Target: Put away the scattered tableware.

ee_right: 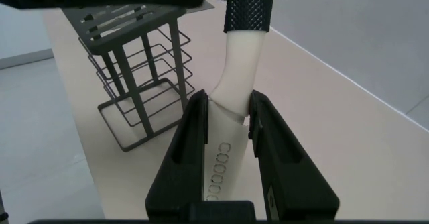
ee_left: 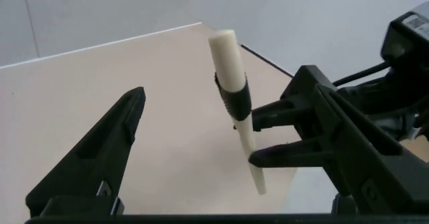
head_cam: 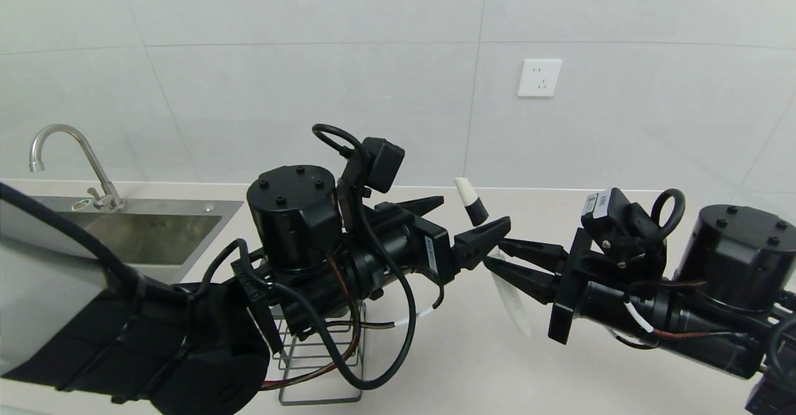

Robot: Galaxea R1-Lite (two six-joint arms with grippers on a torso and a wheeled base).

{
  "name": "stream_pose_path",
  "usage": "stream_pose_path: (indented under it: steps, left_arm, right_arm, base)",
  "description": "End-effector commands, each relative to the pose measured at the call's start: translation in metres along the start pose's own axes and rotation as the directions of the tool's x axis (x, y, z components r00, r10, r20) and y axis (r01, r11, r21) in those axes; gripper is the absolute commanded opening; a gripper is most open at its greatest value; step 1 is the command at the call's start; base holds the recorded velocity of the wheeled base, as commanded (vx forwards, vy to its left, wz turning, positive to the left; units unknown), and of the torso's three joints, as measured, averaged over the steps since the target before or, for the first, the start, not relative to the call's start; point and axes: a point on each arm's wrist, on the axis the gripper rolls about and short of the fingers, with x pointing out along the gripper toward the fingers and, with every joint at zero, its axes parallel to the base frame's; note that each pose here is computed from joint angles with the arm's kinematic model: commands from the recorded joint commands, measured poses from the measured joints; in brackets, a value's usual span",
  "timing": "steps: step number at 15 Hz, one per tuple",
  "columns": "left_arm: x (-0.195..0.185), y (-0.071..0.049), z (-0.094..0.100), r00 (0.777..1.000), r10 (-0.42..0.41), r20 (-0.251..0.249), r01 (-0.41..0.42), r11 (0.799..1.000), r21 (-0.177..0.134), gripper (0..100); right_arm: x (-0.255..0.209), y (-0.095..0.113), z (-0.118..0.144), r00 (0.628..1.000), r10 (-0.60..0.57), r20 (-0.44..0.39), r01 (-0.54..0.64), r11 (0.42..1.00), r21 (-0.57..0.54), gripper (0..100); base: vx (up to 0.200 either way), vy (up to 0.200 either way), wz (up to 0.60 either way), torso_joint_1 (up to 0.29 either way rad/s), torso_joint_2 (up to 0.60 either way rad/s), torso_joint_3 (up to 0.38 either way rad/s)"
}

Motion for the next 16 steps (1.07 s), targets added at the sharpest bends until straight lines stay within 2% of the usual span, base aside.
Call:
stream_pose_path:
  steps: [1, 7, 11, 15, 16]
  left_arm:
    - [0.008, 0.003, -0.006, 1.0, -0.001, 0.002, 0.001, 1.0, -0.001, 100]
    - [0.021, -0.002, -0.004, 0.992, -0.058, 0.109, 0.057, 0.998, 0.012, 100]
    - [0.024, -0.004, 0.001, 0.985, -0.077, 0.156, 0.083, 0.996, -0.032, 100]
    - [0.026, -0.006, 0.007, 0.979, -0.087, 0.183, 0.094, 0.995, -0.03, 100]
    - [0.027, -0.005, 0.007, 0.979, -0.089, 0.182, 0.095, 0.995, -0.029, 0]
  right_arm:
    - [-0.002, 0.0, 0.002, 1.0, -0.001, 0.008, 0.001, 1.0, -0.003, 0]
    - [0.002, 0.0, 0.008, 0.999, 0.003, 0.033, -0.003, 1.0, -0.01, 0]
    - [0.005, 0.0, 0.013, 0.998, 0.005, 0.057, -0.005, 1.0, -0.008, 0]
    - [0.007, -0.001, 0.016, 0.998, 0.004, 0.068, -0.003, 1.0, -0.011, 0]
    - [0.008, -0.002, 0.017, 0.997, 0.003, 0.071, -0.003, 1.0, -0.012, 0]
  base:
    - [0.0, 0.0, 0.0, 0.0, 0.0, 0.0]
    - [0.0, 0.0, 0.0, 0.0, 0.0, 0.0]
    - [0.0, 0.0, 0.0, 0.0, 0.0, 0.0]
    - [0.0, 0.0, 0.0, 0.0, 0.0, 0.0]
    - [0.0, 0.0, 0.0, 0.0, 0.0, 0.0]
